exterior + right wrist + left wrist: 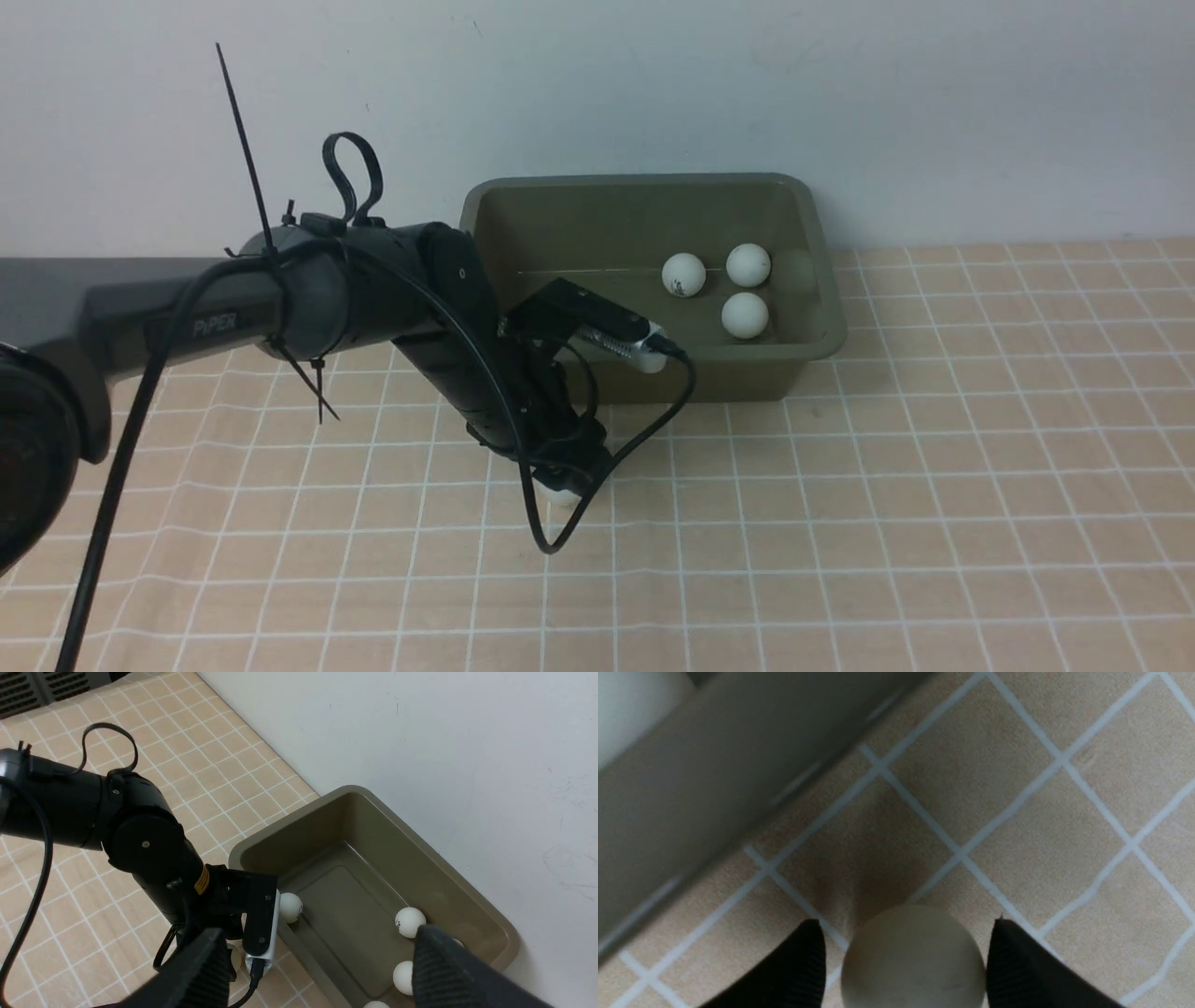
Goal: Put the table tennis balls into the box on the light coffee tablecloth.
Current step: 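Reach for and grasp a ping pong ball on the table beside the basket, then drop the ball into the bin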
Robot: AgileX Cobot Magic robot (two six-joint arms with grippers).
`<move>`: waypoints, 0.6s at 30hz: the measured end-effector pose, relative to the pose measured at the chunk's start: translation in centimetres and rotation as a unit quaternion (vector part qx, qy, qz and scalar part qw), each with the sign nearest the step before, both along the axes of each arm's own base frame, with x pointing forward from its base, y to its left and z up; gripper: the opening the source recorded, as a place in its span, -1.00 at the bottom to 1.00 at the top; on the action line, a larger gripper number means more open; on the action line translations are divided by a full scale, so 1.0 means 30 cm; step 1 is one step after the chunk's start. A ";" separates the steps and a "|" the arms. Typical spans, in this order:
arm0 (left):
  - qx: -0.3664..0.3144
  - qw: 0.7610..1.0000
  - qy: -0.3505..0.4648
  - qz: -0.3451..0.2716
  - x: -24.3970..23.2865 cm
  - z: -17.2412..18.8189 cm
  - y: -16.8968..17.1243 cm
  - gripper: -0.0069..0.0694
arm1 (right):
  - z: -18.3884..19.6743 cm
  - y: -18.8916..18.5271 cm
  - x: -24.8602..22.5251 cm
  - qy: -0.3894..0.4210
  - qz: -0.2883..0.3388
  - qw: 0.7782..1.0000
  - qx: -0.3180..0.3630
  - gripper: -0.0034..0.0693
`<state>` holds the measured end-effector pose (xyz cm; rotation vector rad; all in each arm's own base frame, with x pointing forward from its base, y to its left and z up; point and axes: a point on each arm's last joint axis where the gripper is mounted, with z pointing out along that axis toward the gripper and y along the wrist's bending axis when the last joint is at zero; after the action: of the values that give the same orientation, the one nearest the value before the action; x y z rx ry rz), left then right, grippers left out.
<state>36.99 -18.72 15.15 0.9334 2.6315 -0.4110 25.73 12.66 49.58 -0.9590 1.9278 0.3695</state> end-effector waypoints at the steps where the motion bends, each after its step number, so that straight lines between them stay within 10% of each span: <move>1: 0.001 1.000 0.001 -0.001 0.000 -0.003 0.000 0.10 | 0.000 0.000 0.000 0.000 0.000 1.000 0.000 0.42; 18: -0.101 0.978 -0.161 -0.090 0.053 0.405 -0.085 0.02 | 0.005 0.000 0.004 -0.008 -0.003 1.000 0.006 0.42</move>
<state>38.59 -21.27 27.30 1.0745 2.1792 -0.5131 25.85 12.67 49.74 -0.9451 1.9115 0.3667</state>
